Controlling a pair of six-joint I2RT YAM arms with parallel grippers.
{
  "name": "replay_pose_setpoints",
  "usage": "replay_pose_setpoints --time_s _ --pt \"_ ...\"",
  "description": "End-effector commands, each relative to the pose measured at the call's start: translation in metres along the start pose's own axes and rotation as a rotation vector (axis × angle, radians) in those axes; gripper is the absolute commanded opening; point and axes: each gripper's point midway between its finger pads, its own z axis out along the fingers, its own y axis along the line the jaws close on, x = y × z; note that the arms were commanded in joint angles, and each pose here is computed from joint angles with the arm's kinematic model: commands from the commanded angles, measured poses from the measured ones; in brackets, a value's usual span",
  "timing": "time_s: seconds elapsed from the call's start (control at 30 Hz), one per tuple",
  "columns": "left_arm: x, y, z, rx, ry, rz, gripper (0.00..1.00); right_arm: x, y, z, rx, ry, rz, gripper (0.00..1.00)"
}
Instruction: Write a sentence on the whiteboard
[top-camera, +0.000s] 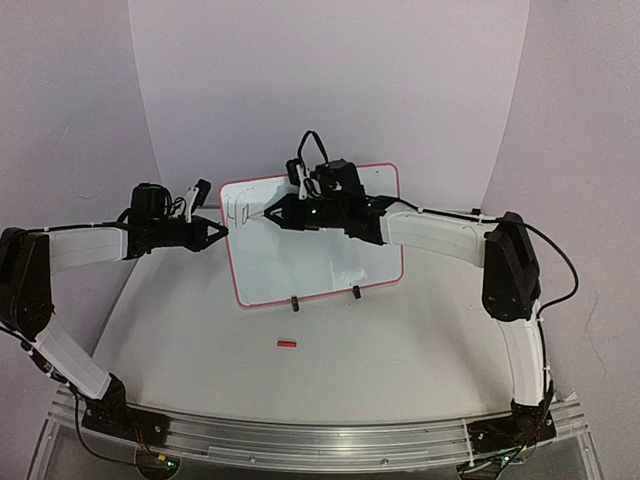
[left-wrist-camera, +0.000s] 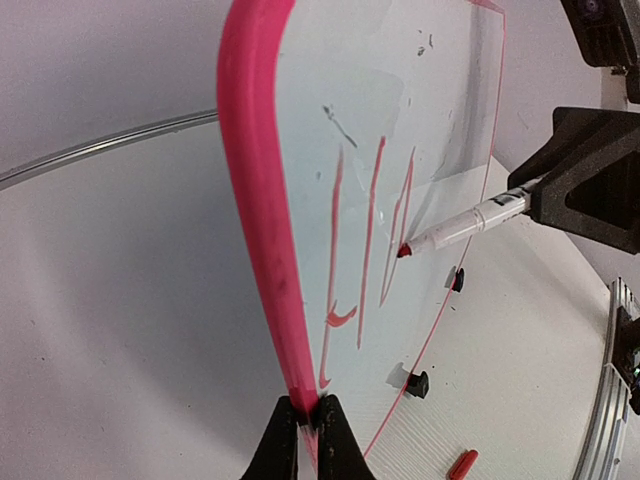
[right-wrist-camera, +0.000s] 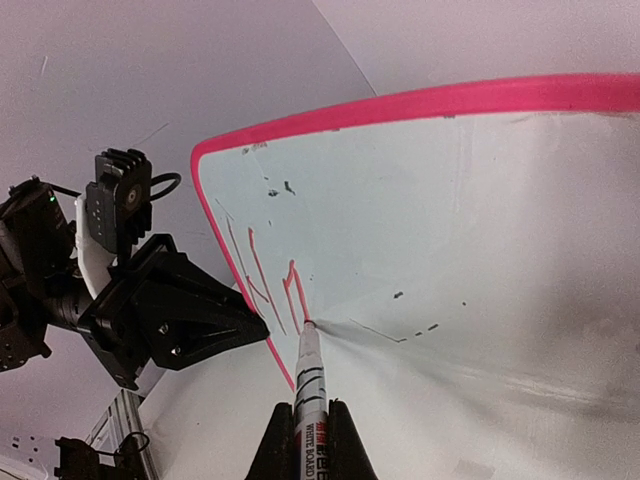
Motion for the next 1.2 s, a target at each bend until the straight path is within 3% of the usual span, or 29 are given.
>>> replay_pose_setpoints --time_s 0.0,0.3,0.7,1.17 --pt "-0.009 0.001 -0.001 -0.021 -0.008 0.060 0.00 -0.013 -0.002 -0.010 0.026 -0.036 0.002 0.00" --pt "-0.010 0.001 -0.002 -0.021 -0.009 0.062 0.00 -0.019 -0.002 -0.021 0.052 -0.055 -0.017 0.00" --pt "-0.011 0.000 -0.002 -0.022 -0.011 0.062 0.00 -0.050 0.036 -0.048 -0.054 -0.129 -0.037 0.00" --pt "-0.011 0.000 -0.004 -0.025 -0.012 0.063 0.00 -0.050 0.029 -0.029 -0.049 -0.133 -0.032 0.00"
